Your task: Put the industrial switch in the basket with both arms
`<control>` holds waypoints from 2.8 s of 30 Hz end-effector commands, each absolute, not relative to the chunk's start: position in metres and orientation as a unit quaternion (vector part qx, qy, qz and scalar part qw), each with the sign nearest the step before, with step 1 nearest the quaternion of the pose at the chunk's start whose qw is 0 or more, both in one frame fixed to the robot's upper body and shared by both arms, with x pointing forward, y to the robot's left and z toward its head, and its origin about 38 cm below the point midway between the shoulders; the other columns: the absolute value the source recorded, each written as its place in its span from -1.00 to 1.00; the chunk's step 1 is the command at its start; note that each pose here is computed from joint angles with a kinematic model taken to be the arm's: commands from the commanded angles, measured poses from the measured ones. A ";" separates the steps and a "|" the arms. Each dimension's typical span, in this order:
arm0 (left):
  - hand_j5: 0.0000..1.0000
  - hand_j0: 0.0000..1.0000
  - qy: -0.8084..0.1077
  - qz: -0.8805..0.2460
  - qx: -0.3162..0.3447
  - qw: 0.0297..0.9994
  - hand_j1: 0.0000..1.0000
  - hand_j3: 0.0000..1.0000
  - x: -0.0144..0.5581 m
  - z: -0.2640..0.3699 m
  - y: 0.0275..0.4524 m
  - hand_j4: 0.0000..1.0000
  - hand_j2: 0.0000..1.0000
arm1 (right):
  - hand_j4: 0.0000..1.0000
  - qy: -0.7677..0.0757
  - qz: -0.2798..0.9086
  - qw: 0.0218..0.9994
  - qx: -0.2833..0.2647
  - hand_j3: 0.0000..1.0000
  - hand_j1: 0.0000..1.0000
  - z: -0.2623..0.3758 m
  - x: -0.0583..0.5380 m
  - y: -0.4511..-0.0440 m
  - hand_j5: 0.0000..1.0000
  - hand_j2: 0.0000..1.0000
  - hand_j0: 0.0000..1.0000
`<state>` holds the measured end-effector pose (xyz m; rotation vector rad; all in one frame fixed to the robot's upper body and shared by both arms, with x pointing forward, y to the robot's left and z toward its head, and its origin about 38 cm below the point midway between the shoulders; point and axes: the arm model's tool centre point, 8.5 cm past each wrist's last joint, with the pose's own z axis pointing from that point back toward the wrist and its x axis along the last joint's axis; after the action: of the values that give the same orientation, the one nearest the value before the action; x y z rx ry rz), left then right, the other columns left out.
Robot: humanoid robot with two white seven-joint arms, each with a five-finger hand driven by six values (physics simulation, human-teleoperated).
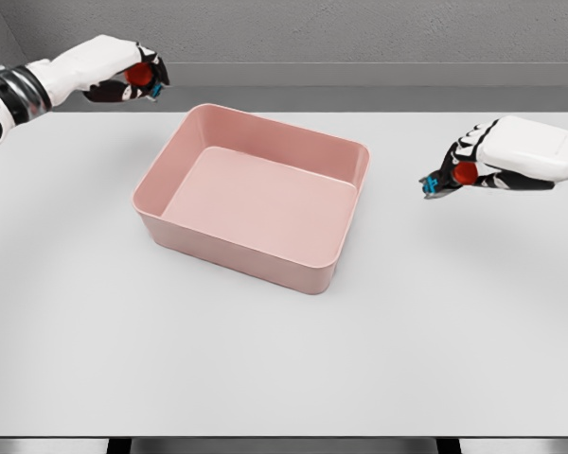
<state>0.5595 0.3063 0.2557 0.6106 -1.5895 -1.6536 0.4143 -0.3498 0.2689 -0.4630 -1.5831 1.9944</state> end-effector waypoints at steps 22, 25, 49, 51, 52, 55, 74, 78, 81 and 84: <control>0.00 0.00 -0.665 -0.678 0.192 0.247 0.00 0.00 0.532 0.285 0.216 0.00 0.00 | 0.00 -0.616 0.753 0.198 -0.122 0.00 0.00 0.285 0.425 -0.271 0.00 0.00 0.00; 0.03 0.03 -0.667 -0.680 0.190 0.237 0.03 0.03 0.527 0.286 0.212 0.03 0.03 | 0.00 -0.620 0.752 0.191 -0.121 0.00 0.00 0.289 0.426 -0.266 0.00 0.00 0.00; 1.00 1.00 -0.671 -0.691 0.182 0.198 1.00 1.00 0.509 0.294 0.201 1.00 1.00 | 0.03 -0.639 0.751 0.151 -0.066 0.03 0.03 0.278 0.443 -0.189 0.03 0.03 0.03; 1.00 1.00 -0.674 -0.687 0.184 0.200 1.00 1.00 0.509 0.297 0.205 1.00 1.00 | 0.03 -0.633 0.754 0.161 -0.066 0.03 0.03 0.273 0.450 -0.187 0.03 0.03 0.03; 1.00 1.00 -0.676 -0.685 0.183 0.200 1.00 1.00 0.509 0.298 0.205 1.00 1.00 | 0.03 -0.634 0.754 0.158 -0.067 0.03 0.03 0.275 0.452 -0.184 0.03 0.03 0.03; 1.00 1.00 -0.677 -0.684 0.183 0.199 1.00 1.00 0.509 0.300 0.205 1.00 1.00 | 0.91 -0.638 0.752 0.153 -0.061 0.91 0.91 0.276 0.451 -0.177 0.91 0.91 0.91; 1.00 1.00 -0.644 -0.670 0.217 0.298 1.00 1.00 0.498 0.279 0.316 1.00 1.00 | 1.00 -0.597 0.730 0.299 -0.148 1.00 1.00 0.277 0.436 -0.339 1.00 1.00 1.00; 1.00 1.00 -0.624 -0.667 0.240 0.330 1.00 1.00 0.487 0.271 0.358 1.00 1.00 | 1.00 -0.586 0.728 0.321 -0.154 1.00 1.00 0.267 0.437 -0.355 1.00 1.00 1.00; 1.00 1.00 -0.602 -0.673 0.253 0.347 1.00 1.00 0.477 0.268 0.384 1.00 1.00 | 1.00 -0.585 0.728 0.321 -0.154 1.00 1.00 0.267 0.437 -0.355 1.00 1.00 1.00; 1.00 1.00 -0.596 -0.670 0.257 0.361 1.00 1.00 0.477 0.262 0.394 1.00 1.00 | 1.00 -0.585 0.728 0.321 -0.154 1.00 1.00 0.267 0.437 -0.355 1.00 1.00 1.00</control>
<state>0.4774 0.3826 0.2563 0.6382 -1.5472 -1.7464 0.4367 -0.3535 0.2662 -0.4037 -1.5350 1.9221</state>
